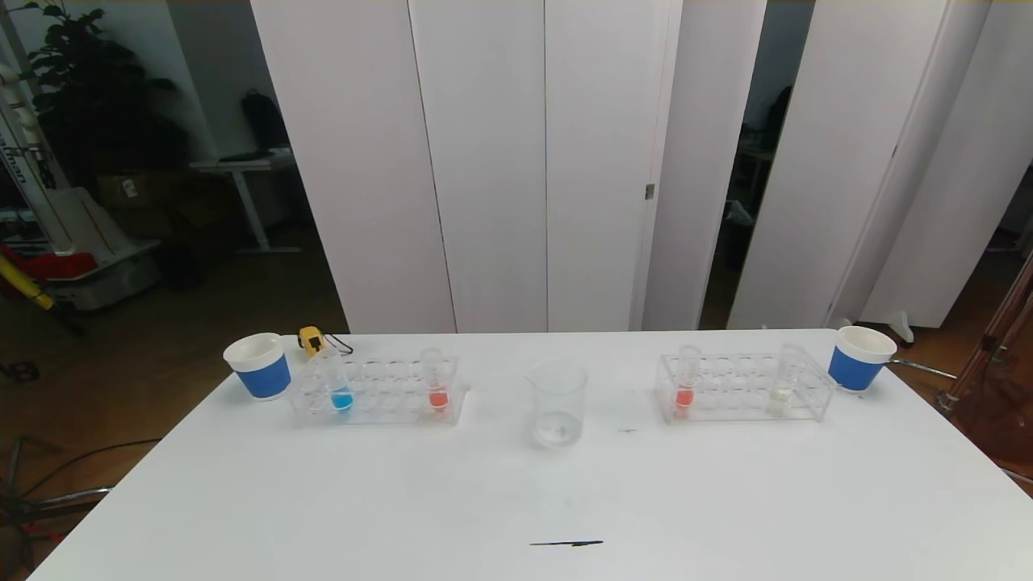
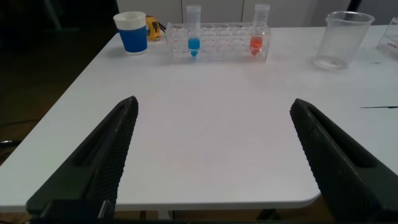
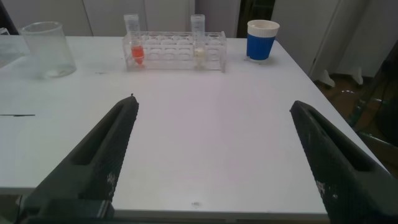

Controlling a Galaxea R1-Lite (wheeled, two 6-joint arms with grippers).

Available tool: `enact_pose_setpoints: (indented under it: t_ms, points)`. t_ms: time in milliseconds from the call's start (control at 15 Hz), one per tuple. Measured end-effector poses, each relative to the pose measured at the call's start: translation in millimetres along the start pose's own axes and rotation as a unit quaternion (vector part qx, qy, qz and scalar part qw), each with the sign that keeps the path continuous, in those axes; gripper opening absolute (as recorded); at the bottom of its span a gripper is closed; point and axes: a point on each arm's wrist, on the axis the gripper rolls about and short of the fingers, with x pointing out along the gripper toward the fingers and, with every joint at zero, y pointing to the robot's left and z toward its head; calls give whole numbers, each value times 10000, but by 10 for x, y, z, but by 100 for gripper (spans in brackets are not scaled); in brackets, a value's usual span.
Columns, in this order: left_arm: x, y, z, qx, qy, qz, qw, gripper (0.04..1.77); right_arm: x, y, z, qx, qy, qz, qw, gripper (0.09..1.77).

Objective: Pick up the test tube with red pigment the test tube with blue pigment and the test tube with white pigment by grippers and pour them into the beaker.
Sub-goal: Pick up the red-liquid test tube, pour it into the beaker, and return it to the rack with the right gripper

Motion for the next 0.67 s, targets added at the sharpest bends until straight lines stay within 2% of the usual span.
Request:
enact_pose_setpoints:
  t_ms: [667]
  points:
    - [0, 0, 0, 0, -2, -4, 10000, 175, 0, 0, 0, -1, 2, 0, 10000, 175]
